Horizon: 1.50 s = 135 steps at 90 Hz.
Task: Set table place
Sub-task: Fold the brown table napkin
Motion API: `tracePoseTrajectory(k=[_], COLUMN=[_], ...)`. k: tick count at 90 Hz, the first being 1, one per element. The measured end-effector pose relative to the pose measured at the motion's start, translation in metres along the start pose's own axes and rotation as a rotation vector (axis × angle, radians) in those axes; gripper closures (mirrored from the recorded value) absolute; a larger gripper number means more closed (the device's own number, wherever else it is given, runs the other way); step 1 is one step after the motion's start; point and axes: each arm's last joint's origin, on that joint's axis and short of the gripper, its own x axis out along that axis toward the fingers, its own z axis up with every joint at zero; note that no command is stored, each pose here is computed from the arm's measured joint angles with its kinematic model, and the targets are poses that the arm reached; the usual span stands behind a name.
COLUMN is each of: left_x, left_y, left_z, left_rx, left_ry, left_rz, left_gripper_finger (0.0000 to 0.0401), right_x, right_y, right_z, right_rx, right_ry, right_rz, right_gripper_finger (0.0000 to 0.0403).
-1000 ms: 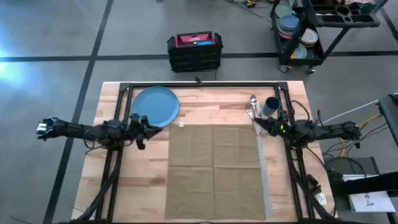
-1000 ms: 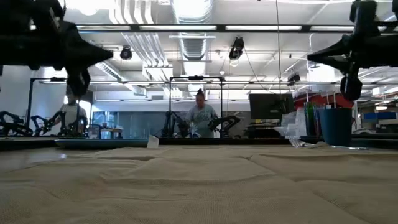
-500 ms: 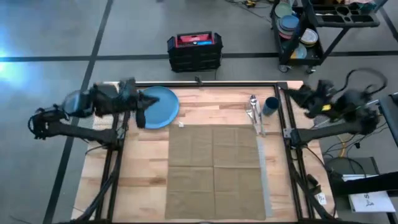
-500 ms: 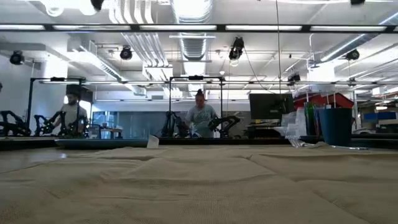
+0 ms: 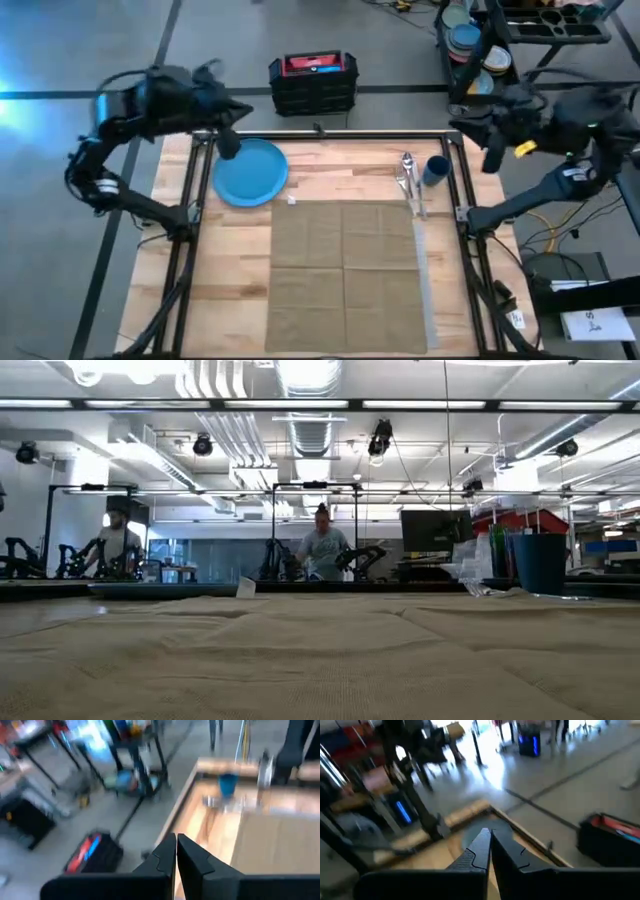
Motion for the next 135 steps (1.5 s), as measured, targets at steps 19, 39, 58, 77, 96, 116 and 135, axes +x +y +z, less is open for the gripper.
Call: tracePoseTrajectory(k=[19,39,58,77,96,116,135], left_x=[0.074,0.152,0.179,0.188,0.198,0.211,0.226], left_y=[-0.023,-0.059,-0.083,-0.093,-0.100,-0.105,-0.110], left_z=[-0.013,-0.051,-0.120,-0.172,-0.204,-0.215,-0.216], left_rx=[0.043,-0.016,-0.097,-0.243,-0.305,-0.325,-0.349], left_ry=[0.365,0.481,0.502,0.439,0.432,0.423,0.408], left_rz=[-0.110,-0.312,-0.340,-0.316,-0.309,-0.308,-0.305], left_gripper_finger=[0.0401,0.0401,0.0401,0.0401,0.0401,0.0401,0.0401], right_x=[0.044,0.093,0.100,0.109,0.130,0.151,0.159], right_y=[0.017,0.031,0.006,-0.014,-0.030,-0.040,-0.041], right_z=[-0.012,-0.041,-0.101,-0.165,-0.233,-0.288,-0.301], right_rx=[-0.057,-0.179,-0.082,0.100,0.205,0.279,0.280], right_ry=[0.251,0.440,0.534,0.479,0.506,0.568,0.549], right_rz=[-0.129,-0.195,-0.363,-0.298,-0.272,-0.269,-0.216], right_gripper_finger=[0.0403,0.0403,0.0403,0.0403,0.0403,0.0403,0.0403])
